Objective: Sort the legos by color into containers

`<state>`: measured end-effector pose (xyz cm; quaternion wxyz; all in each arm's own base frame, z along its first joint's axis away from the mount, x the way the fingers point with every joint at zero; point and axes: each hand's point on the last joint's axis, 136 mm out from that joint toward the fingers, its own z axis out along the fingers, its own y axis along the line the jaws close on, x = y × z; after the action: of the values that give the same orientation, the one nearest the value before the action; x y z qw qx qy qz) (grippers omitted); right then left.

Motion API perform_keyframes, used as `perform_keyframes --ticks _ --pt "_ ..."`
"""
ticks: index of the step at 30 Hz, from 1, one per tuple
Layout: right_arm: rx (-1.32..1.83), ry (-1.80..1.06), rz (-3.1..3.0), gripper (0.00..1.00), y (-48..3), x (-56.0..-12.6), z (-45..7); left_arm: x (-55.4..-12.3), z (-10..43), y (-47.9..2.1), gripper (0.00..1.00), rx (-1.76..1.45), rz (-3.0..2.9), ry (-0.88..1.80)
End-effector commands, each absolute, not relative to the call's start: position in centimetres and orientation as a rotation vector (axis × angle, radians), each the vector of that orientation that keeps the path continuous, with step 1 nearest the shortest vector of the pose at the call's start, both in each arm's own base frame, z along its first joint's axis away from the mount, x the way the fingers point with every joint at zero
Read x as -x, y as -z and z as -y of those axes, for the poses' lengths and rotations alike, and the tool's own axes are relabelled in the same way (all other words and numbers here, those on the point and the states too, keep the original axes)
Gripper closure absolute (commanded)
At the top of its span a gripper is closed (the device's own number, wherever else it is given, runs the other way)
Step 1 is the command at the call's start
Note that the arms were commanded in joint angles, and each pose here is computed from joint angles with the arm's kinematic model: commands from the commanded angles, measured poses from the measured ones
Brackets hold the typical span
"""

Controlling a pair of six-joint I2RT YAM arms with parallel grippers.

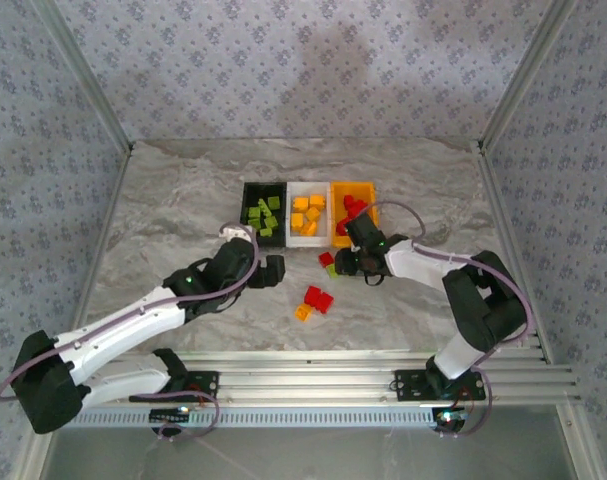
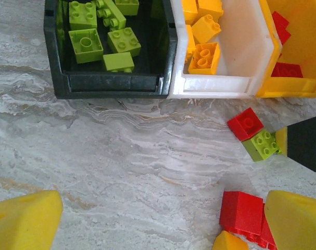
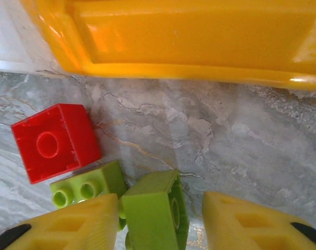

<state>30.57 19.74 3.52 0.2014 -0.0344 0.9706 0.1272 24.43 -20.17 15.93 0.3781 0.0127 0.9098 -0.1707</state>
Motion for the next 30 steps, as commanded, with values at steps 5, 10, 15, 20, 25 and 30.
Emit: perform_keyframes --ticks 5,10,15,20,25,30 --pt "0.117 -0.332 -2.68 0.74 -4.6 -30.8 -19.7 -24.2 18.4 -16.7 0.0 0.017 -2.293 0.388" --pt "0.161 -0.376 -2.604 0.78 -8.6 -30.3 -20.5 -23.8 17.2 -16.3 0.01 0.043 -2.29 0.348" --pt "0.306 -0.512 -2.502 0.78 -13.7 -30.5 -25.2 -23.0 15.5 -15.8 0.01 0.084 -2.284 0.323" --pt "0.46 -0.678 -2.396 0.78 -17.3 -33.3 -32.9 -22.3 15.1 -15.1 0.0 0.098 -2.299 0.341" --pt "0.528 -0.723 -2.358 0.77 -17.6 -37.2 -38.5 -21.8 14.9 -14.3 0.01 0.08 -2.335 0.332" --pt "0.496 -0.725 -2.374 0.76 -15.9 -41.1 -41.6 -21.2 14.8 -13.5 0.01 0.087 -2.353 0.348"
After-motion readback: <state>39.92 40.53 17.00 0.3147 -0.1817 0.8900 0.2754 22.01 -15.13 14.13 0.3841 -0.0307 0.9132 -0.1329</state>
